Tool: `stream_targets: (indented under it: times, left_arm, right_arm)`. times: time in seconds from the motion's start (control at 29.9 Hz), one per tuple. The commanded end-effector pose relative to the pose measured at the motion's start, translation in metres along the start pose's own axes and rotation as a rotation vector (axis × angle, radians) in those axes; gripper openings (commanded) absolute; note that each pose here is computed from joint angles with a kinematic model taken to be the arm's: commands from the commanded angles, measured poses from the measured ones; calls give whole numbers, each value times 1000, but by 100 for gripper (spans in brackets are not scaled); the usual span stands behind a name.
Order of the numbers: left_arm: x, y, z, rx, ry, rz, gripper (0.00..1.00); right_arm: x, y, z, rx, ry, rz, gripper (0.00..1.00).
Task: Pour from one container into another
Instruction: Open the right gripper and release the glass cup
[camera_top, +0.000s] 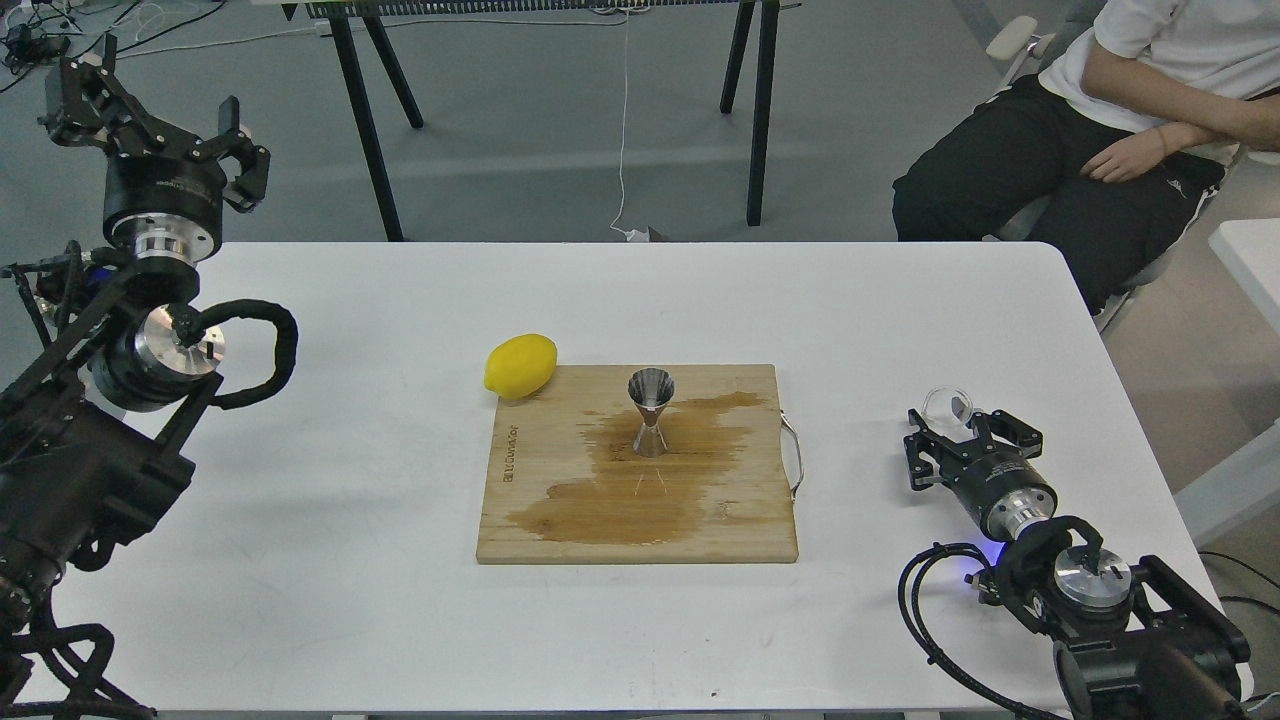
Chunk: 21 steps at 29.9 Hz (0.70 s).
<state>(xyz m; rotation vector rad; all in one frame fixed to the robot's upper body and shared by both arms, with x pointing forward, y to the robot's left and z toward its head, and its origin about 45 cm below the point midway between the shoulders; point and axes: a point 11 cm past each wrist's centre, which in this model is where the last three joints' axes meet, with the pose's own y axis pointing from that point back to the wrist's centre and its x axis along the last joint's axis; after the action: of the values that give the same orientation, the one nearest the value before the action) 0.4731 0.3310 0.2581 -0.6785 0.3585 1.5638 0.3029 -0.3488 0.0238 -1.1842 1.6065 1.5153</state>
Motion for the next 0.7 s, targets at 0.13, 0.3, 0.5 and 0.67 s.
stream_targets:
  times: [0.13, 0.3, 0.5, 0.67]
  left_arm:
    - [0, 0, 1, -2, 1, 1, 100]
    - [0, 0, 0, 0, 0, 0, 100]
    - [0, 0, 1, -2, 1, 1, 100]
    - [0, 0, 1, -2, 1, 1, 100]
  right_arm:
    - [1, 0, -1, 2, -1, 10, 70]
    - [1, 0, -2, 8, -5, 10, 83]
    - [0, 0, -2, 9, -8, 4, 72]
    - [-1, 0, -2, 8, -7, 0, 40]
